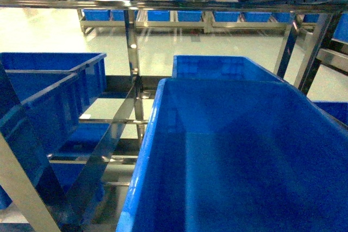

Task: Pick red block from blue box to shelf

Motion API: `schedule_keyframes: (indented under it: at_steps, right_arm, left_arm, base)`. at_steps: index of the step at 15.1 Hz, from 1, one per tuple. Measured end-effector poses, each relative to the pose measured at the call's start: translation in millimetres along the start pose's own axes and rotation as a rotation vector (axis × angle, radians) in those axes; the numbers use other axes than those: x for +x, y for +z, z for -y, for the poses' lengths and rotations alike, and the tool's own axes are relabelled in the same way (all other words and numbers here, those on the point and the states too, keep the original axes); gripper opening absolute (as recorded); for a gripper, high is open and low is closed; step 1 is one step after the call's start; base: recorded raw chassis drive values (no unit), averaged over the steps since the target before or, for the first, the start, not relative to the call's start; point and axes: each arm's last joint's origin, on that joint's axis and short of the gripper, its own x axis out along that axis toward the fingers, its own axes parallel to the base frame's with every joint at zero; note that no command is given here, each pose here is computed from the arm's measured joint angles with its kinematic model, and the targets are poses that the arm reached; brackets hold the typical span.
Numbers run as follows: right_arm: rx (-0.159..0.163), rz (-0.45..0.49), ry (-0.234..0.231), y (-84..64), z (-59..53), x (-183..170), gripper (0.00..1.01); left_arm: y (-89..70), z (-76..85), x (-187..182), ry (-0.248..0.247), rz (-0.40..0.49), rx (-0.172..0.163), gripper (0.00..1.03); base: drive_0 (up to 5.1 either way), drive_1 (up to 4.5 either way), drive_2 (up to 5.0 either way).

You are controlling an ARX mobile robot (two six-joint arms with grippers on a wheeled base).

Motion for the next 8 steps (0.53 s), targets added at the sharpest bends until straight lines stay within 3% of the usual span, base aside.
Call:
schedule_keyframes:
  at_steps: [3,8]
  right_arm:
    - [-0.03,0.034,-0.01,-2.6,7.0,16,0.26]
    - [-0.035,0.027,-0.014,6.6,16.3,47,0.26]
  left_arm:
    - [0.0,0.0,0,0.0,0.0,0.0,0.98]
    - [0.0,0.0,0,0.0,0.0,0.0,0.98]
  base:
    - [0.0,0.0,0.0]
    - [0.0,0.0,0.0]
